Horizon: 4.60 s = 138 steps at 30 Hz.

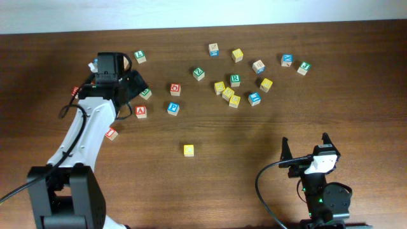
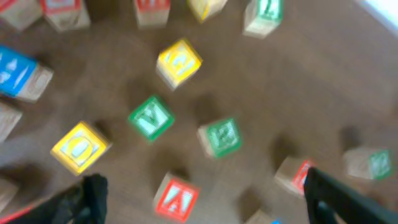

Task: Spell out CVPR
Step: 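Move the left gripper to the green V block and grasp it, then place the green V block right of the yellow C block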

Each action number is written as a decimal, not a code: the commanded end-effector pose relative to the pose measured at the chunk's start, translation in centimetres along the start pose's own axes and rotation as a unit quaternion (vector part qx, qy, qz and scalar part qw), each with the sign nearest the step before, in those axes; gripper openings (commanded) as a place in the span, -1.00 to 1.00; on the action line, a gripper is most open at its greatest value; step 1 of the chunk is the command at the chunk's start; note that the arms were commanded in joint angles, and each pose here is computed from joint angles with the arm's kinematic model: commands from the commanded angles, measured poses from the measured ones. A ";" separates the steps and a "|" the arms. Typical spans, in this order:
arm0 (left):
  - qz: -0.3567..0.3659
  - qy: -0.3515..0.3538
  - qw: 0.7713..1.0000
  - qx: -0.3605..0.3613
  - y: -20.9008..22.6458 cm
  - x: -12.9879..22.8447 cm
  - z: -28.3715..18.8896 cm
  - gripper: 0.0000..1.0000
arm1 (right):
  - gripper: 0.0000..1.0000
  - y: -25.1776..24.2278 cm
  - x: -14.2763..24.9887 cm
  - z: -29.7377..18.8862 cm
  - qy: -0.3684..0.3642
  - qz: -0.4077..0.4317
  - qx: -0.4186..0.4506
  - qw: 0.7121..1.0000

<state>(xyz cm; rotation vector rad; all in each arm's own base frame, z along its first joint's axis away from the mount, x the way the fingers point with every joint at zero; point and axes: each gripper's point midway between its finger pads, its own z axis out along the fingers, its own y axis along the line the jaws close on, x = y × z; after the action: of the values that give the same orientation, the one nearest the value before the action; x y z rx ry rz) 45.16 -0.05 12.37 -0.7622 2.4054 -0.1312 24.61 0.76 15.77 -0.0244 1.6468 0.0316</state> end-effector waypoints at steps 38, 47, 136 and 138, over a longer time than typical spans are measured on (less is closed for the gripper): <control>-0.084 -0.013 0.990 -0.114 5.0 2.2 10.7 -0.02 | 0.97 -0.2 0.3 0.0 0.002 0.005 0.004 1.000; -0.089 -0.023 0.990 -0.107 4.9 1.6 10.8 -0.35 | 0.96 -0.1 0.3 0.0 0.002 0.005 0.004 1.000; 0.257 0.135 0.956 -0.042 -7.6 28.7 -2.0 -0.44 | 0.97 -0.1 0.3 0.0 0.002 0.005 0.004 1.000; 0.254 0.134 0.957 -0.043 -7.6 28.5 -1.9 -0.41 | 0.97 -0.1 0.3 0.0 0.002 0.005 0.004 1.000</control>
<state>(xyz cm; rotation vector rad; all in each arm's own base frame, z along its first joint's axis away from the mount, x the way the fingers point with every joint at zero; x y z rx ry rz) 29.02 -22.92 1.47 -0.1518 2.8050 0.0429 24.61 0.76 15.77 -0.0247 1.6468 0.0314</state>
